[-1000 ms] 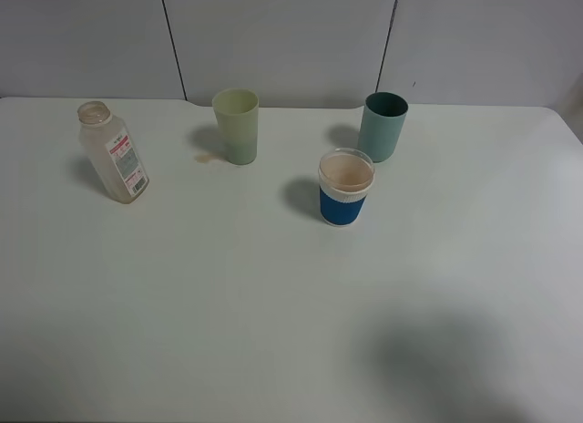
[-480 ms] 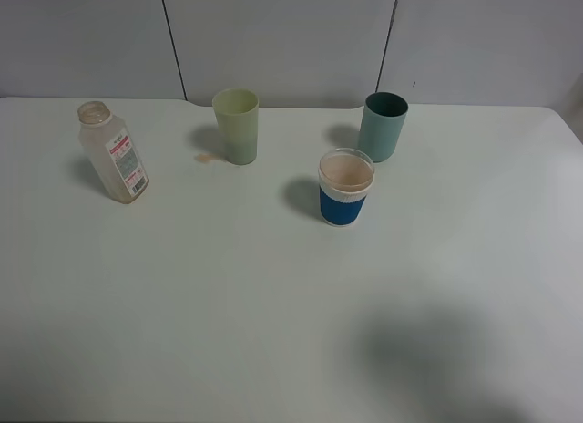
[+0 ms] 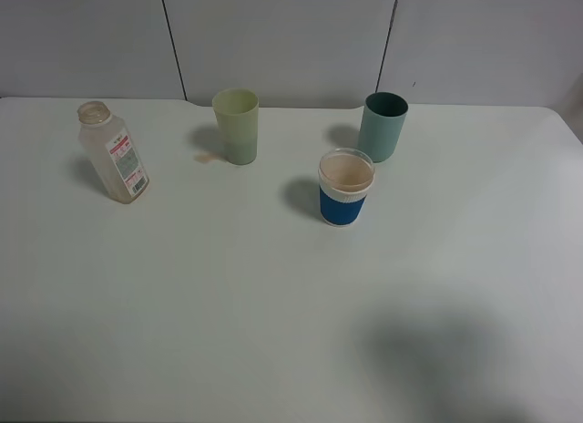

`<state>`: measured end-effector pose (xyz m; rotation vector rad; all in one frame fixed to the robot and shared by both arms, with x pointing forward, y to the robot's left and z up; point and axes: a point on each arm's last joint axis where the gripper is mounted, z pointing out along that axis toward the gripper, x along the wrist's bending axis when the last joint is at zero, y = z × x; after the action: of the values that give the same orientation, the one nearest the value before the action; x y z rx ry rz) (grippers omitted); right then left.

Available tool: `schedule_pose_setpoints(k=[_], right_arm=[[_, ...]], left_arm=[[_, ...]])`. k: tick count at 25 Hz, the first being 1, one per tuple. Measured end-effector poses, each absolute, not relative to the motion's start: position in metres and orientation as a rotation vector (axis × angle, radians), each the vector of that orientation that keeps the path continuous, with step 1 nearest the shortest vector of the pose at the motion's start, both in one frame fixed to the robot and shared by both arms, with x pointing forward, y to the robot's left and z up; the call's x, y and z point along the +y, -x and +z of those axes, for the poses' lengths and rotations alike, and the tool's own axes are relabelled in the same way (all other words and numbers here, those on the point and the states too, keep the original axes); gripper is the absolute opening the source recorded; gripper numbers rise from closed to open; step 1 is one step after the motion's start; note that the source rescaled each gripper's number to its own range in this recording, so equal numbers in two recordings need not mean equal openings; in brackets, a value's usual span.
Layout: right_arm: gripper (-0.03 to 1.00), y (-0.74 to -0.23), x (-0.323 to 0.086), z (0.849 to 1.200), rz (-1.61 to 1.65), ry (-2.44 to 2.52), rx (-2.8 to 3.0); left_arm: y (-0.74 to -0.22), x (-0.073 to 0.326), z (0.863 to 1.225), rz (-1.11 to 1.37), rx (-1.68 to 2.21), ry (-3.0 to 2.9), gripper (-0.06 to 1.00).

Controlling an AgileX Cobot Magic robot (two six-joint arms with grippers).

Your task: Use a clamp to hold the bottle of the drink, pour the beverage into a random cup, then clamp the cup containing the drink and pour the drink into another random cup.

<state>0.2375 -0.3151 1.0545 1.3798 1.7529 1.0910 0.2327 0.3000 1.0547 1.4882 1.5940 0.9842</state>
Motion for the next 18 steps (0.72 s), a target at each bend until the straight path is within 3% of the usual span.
schedule_pose_setpoints(k=[18], right_arm=[[1.00, -0.2323, -0.3107, 1.0541, 0.892, -1.576, 1.483]], left_arm=[[-0.2327, 0.3000, 1.0547, 0.984, 1.594, -1.488, 0.99]])
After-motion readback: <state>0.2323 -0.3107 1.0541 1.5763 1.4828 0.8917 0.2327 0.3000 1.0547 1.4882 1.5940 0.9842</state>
